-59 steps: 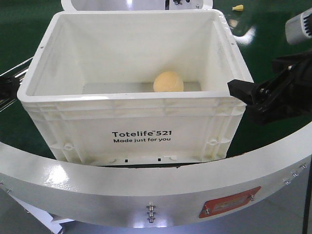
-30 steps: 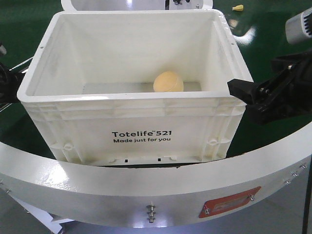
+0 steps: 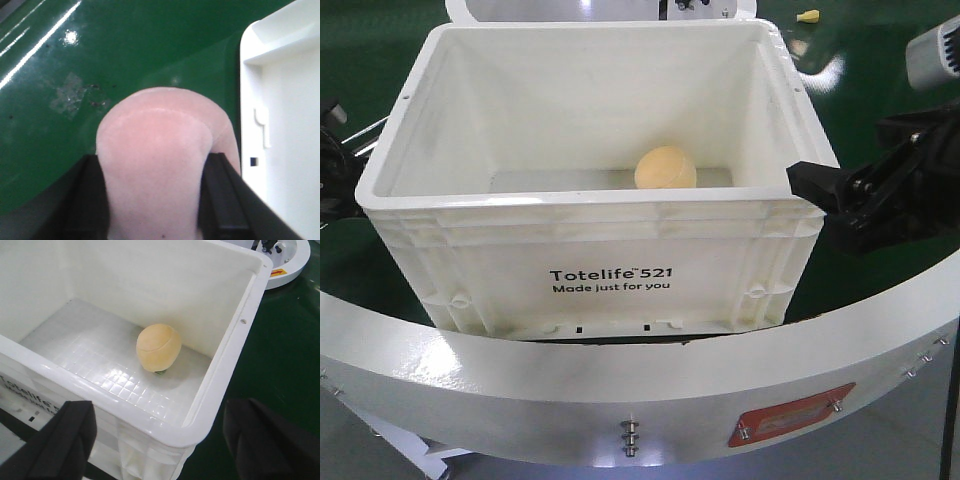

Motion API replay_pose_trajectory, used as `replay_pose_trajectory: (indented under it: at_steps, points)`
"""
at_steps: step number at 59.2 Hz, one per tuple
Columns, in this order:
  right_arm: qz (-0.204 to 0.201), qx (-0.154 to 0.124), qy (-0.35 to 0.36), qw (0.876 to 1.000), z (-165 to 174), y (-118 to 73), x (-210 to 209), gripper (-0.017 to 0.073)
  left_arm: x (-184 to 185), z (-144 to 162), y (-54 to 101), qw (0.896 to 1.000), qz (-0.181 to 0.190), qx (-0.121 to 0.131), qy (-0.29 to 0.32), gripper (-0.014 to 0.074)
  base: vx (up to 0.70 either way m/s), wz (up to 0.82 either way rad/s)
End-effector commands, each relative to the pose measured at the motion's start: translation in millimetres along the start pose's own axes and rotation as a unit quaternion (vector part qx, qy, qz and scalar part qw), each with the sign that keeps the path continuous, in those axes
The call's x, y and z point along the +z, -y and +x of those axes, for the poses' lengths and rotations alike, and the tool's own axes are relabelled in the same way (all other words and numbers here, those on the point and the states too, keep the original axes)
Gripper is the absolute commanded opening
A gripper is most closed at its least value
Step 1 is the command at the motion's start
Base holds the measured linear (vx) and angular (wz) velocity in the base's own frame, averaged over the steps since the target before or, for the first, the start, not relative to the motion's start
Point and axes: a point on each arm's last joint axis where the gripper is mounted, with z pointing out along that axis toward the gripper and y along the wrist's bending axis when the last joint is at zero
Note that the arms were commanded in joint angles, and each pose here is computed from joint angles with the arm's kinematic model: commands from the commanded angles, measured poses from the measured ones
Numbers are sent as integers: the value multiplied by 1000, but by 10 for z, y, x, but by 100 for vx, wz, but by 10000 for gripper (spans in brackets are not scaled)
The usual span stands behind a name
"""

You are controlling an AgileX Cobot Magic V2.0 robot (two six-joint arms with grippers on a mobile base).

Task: Place moving items into box and shelve
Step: 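Grasp the pink ball on the conveyor with the left gripper, then drop the pink ball into the tote and move both grippers to its rim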

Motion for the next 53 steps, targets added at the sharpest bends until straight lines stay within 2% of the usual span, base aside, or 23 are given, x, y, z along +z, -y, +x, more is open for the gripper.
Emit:
replay_pose_trajectory:
  at_steps: [1, 8, 13, 20, 28, 38, 46, 53]
  points:
    - [7, -3, 57, 998, -153, 29, -80, 564, -164, -94, 76, 1000, 2, 15, 25, 337, 0, 0]
    - [7, -3, 57, 998, -153, 29, -80, 564, -232, -126, 98, 999, 1, 29, 25, 300, 0, 0]
    - [7, -3, 57, 998, -153, 29, -80, 564, -361, -184, 126, 998, -13, 55, 34, 294, 0, 0]
    - [7, -3, 56, 998, -152, 29, -80, 564, -678, -292, 202, 993, -44, 88, 69, 294, 0, 0]
    - [7, -3, 57, 998, -153, 29, -80, 564, -1163, -417, 358, 984, -67, 100, 133, 294, 0, 0]
    - [7, -3, 57, 998, -153, 29, -80, 564, -1781, -460, 640, 966, -55, 121, 221, 294, 0, 0]
    - [7, -3, 57, 998, -153, 29, -80, 564, -2091, -390, 882, 953, -26, 135, 271, 294, 0, 0]
    - [7, -3, 57, 998, -154, 29, -80, 564, -2171, -317, 1179, 941, 20, 181, 286, 294, 0, 0]
